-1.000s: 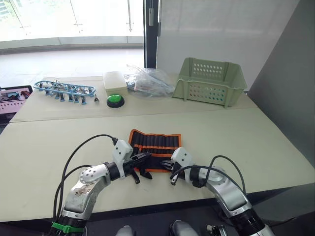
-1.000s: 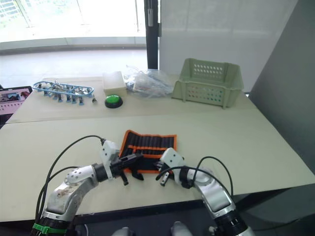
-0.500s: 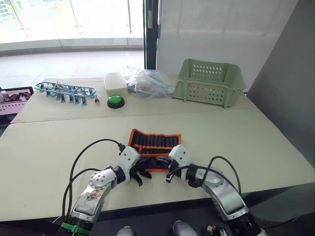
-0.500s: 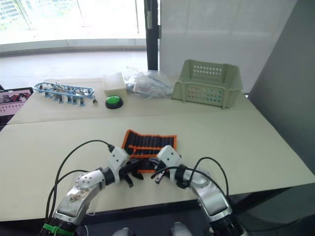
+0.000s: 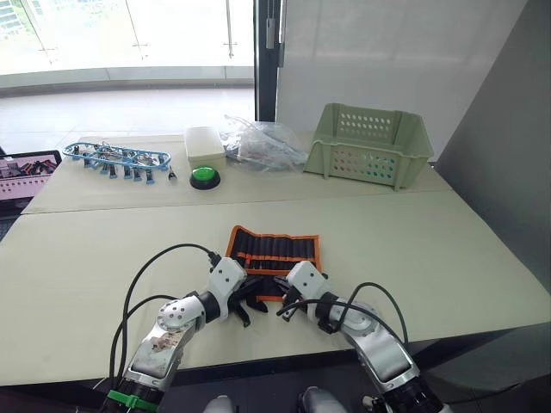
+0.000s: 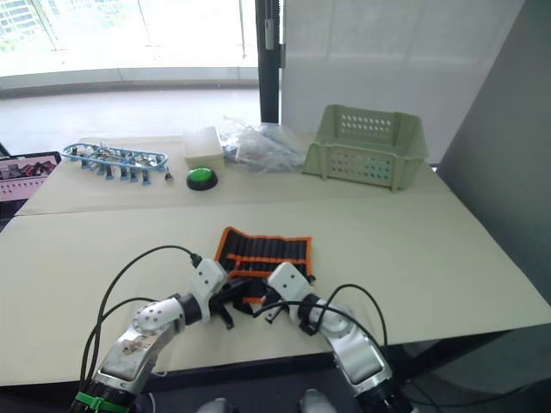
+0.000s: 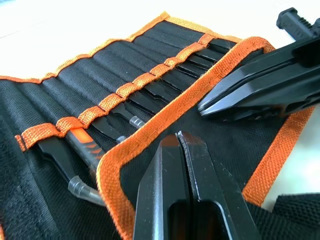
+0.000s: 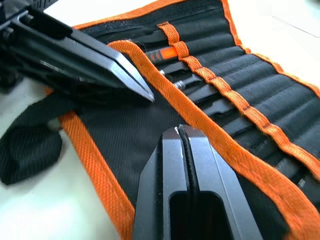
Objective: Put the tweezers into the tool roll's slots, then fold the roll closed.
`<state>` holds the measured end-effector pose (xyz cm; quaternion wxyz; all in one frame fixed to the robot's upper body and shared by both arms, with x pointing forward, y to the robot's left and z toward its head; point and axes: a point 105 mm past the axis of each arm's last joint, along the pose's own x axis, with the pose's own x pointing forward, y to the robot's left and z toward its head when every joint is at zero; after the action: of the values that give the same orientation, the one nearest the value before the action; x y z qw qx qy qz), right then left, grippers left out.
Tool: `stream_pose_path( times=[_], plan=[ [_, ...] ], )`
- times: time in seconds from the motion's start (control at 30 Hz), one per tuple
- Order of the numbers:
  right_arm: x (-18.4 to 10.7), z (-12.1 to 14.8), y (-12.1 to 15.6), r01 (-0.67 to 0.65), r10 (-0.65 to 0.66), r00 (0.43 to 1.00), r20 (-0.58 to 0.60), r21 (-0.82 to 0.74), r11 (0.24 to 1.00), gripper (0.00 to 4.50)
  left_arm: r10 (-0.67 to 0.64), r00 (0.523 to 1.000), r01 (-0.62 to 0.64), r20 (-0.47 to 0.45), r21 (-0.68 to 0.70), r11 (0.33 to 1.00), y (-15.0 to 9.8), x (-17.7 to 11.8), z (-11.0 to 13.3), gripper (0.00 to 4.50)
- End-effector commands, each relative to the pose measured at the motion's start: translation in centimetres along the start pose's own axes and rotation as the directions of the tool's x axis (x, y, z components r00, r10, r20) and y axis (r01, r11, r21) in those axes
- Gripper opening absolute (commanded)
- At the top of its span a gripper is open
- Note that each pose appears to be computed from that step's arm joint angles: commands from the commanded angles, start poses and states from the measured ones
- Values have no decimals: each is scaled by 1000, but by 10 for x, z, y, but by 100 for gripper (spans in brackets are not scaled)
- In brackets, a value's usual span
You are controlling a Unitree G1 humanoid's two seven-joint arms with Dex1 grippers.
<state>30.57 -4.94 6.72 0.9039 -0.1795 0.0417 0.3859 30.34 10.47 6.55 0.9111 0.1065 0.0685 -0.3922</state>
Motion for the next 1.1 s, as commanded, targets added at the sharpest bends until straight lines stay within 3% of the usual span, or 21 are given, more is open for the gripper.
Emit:
stream_pose_path(
  times=[0.03,0.23,0.43,0.57,0.7,0.8,0.87,1.1],
  plan=[
    [-18,-23,-23,68,-67,995,-76,18,998,0,16,999,-16,-34,-5,1000,5,-4,-8,2],
    [-27,-28,-29,94,-89,991,-96,45,995,0,16,999,-16,-35,-4,1000,4,-4,-8,2],
    [-22,-4,-19,46,-47,999,10,74,996,0,13,1000,-13,-25,-2,1000,4,-5,-5,2],
    [-31,29,-29,47,-61,990,129,107,993,0,5,997,-8,81,34,999,12,-18,27,2],
    [-42,41,-46,54,-74,989,127,160,986,0,-58,974,43,219,74,996,18,-50,65,2],
    [-50,40,-54,39,-56,996,74,208,977,0,-93,972,67,215,124,990,23,-75,70,2],
    [-58,31,-56,-6,10,1000,-15,247,969,56,-113,981,89,160,146,985,33,-104,63,0],
    [-62,12,-75,75,4,988,-155,497,864,289,-156,986,147,51,143,979,45,-144,47,222]
  ],
)
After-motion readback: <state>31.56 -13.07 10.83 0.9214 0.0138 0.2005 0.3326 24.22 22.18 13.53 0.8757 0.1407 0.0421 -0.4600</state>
